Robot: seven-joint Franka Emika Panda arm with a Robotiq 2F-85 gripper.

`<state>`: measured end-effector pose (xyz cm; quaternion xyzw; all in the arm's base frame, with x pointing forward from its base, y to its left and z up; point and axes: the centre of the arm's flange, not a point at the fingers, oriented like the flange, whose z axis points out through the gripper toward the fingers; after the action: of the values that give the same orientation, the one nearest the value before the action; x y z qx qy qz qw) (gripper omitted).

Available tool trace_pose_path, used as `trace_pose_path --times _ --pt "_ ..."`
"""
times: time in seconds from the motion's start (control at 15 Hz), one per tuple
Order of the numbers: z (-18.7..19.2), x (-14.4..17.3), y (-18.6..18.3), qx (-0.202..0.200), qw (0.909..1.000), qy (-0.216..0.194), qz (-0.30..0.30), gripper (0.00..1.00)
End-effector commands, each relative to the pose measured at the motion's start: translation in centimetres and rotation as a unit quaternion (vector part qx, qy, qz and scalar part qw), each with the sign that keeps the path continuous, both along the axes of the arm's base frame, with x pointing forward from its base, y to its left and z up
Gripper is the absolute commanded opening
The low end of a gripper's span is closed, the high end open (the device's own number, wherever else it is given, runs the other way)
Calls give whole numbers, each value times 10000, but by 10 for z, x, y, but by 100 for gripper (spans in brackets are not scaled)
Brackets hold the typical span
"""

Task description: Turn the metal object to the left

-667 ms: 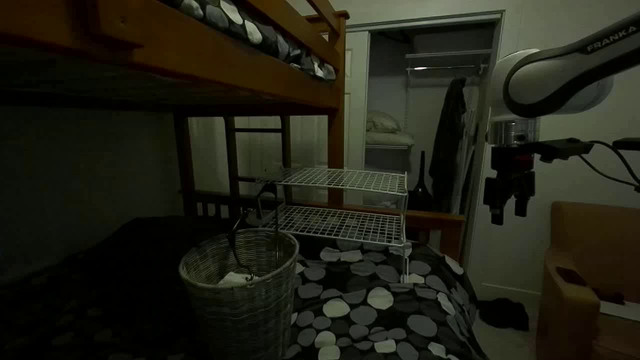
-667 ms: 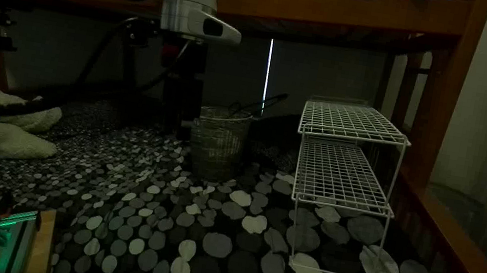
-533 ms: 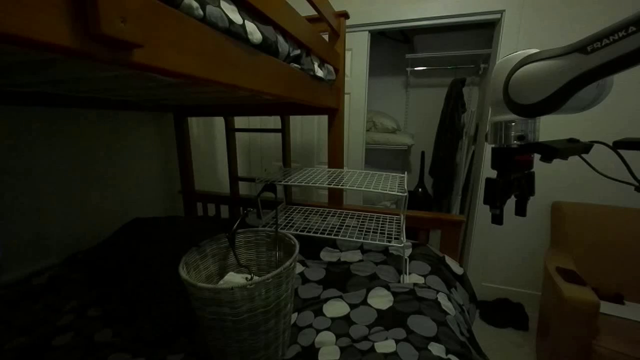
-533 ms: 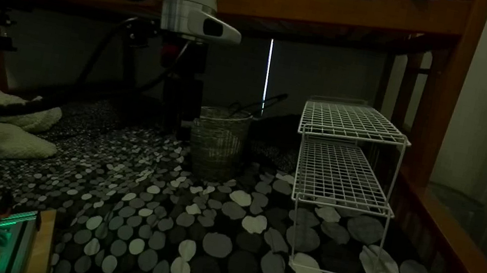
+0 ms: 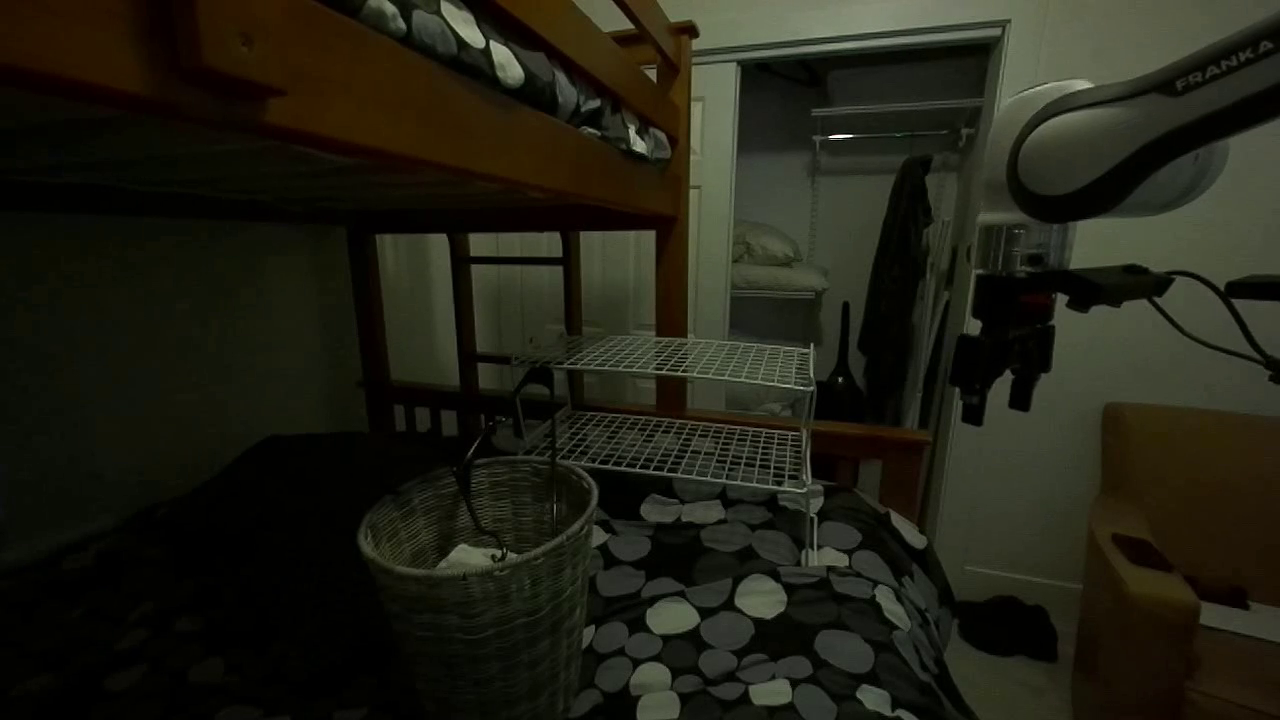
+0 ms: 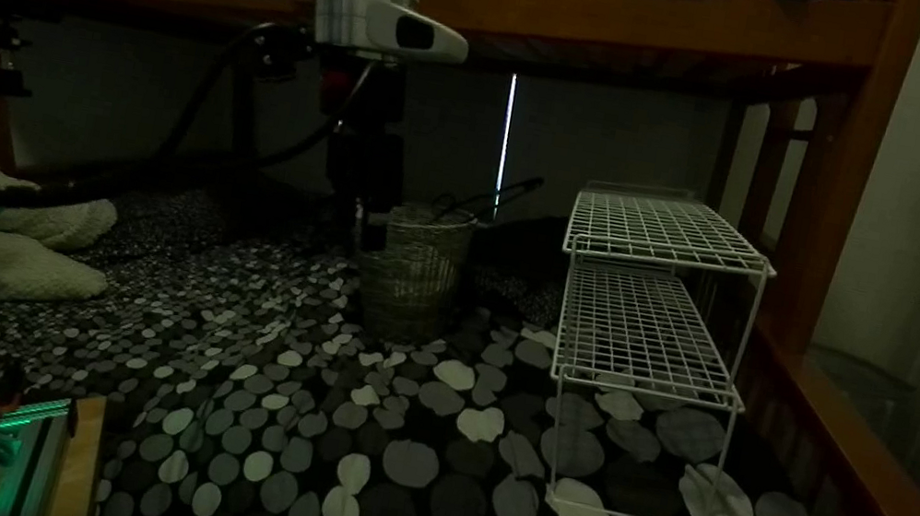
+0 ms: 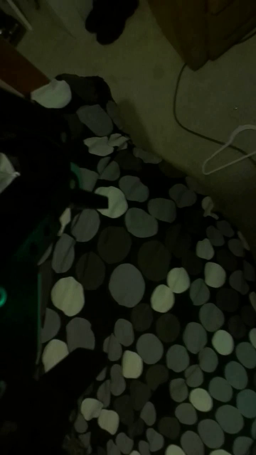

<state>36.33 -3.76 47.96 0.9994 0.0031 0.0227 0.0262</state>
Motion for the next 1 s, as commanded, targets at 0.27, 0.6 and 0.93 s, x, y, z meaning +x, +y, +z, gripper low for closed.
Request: trace_pose_path --times 0.27,0.6,0.93 --pt "114 74 -16 -289 9713 -2139 1000 100" --pt "130 72 -6 -367 9675 -2247 1101 100" --pt "129 75 -7 -368 9675 -2226 1139 100"
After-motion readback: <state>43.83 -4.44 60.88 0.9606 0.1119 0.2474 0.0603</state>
